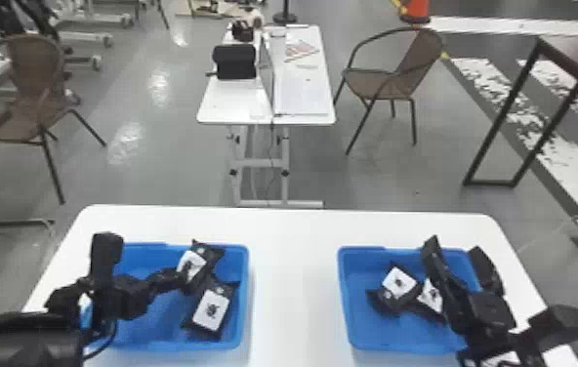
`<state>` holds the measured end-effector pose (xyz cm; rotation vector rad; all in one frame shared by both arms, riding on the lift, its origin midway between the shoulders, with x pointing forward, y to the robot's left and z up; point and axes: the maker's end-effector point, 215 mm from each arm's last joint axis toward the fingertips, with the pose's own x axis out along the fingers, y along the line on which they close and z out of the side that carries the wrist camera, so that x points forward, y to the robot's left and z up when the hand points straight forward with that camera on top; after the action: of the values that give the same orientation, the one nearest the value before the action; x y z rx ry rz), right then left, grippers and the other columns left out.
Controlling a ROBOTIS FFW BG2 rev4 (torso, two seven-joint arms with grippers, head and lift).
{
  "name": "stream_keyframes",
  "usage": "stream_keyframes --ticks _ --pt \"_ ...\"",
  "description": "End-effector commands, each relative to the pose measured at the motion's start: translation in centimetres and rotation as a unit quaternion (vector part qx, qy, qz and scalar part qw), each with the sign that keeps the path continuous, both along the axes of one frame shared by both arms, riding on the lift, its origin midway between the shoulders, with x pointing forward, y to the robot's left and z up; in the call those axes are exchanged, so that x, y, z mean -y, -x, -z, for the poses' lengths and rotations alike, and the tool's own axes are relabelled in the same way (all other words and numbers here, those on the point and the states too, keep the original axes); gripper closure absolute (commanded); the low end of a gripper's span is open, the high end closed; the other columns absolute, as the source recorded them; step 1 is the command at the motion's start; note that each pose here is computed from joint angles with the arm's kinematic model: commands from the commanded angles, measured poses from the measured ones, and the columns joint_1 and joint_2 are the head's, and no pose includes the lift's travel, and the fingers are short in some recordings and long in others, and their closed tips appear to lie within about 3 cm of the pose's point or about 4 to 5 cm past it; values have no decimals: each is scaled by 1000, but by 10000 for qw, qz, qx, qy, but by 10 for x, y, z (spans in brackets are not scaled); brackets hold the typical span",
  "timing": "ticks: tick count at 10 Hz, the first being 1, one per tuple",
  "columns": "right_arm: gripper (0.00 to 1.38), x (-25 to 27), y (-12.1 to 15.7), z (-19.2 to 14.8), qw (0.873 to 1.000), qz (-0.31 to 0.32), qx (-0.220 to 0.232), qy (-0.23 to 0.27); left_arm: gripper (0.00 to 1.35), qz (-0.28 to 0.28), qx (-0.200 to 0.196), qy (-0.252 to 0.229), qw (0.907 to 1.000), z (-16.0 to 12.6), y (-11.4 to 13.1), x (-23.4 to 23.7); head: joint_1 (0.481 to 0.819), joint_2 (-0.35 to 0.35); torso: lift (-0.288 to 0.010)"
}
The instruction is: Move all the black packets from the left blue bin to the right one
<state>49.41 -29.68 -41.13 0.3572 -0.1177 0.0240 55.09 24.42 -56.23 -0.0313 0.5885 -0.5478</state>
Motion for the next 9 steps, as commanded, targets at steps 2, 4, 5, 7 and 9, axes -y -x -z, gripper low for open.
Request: stream_keyframes --ticks 2,4,5,7,9 --pt "222 -10 -1 0 9998 -190 18 -108 1208 258 877 602 9940 -61 15 32 695 -60 0" --pt "222 -40 -12 -4 9969 -765 61 -174 1208 760 1447 1029 9812 -107 5 84 695 -83 0" --pt "222 -60 -22 -8 9940 -1067 100 -220 1208 1034 1615 1132 9749 -128 -3 111 695 -90 0" --pt "222 -105 -42 -18 9856 -1658 156 -279 1208 1719 1794 1408 9584 -168 -17 165 695 -103 0" --pt "222 -136 -54 -35 9785 -2014 300 -316 1208 1978 1591 1869 9490 -172 -19 203 695 -115 0"
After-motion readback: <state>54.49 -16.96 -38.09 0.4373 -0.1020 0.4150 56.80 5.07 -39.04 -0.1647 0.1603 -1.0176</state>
